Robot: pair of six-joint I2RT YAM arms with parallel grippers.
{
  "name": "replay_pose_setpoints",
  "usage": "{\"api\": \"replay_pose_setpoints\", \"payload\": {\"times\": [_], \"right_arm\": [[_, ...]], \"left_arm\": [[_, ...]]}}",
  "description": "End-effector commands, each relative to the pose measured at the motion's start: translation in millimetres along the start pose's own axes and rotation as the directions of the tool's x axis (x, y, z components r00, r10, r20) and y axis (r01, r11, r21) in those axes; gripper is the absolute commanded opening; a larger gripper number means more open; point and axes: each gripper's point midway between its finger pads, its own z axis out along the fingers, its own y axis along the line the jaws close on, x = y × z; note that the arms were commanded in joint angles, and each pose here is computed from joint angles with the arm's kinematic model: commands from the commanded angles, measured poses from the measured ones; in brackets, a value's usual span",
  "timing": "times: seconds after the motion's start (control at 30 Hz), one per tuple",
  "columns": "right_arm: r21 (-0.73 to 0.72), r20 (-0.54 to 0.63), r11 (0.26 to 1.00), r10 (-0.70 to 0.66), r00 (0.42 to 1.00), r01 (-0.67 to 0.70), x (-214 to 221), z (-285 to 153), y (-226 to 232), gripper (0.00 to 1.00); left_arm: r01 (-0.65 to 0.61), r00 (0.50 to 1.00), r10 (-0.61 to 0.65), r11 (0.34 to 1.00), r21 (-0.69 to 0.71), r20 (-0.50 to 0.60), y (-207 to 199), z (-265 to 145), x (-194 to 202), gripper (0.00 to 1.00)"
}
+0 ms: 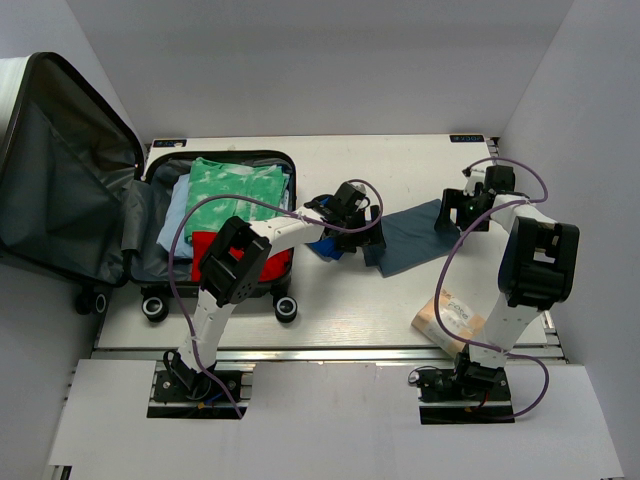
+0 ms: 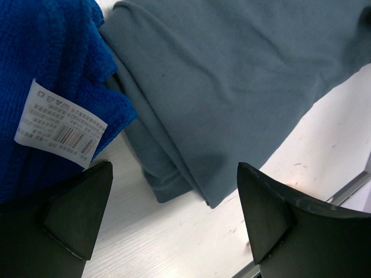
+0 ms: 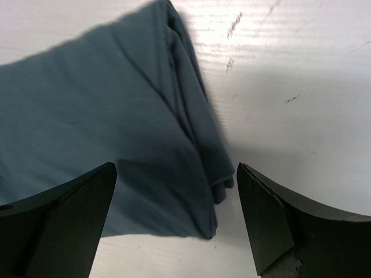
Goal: Pack the luggage
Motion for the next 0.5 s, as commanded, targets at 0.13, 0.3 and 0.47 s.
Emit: {"api": "replay_pose_setpoints", "payload": {"times": [0.13,0.3,0.47], "right_arm": [[-0.102,-0.061,0.994,0.033,0.998,-0.039,11,33,4,0.85],[-0.161,-0.082,0.984,0.063,0.995,-0.076,22,33,19,0.72],[-0.184,-0.089,0.978,0.080,0.993,-0.096,28,27,35,0.28]], "left_arm": [[0.026,1.000,-0.025,0.998,-0.059,0.003,12,22,0,0.96],[-0.020,1.000,0.020,1.000,0.012,-0.017,-14,31,7,0.78],[-0.061,0.997,0.063,0.996,0.061,-0.033,-31,37,12,0.41]]}}
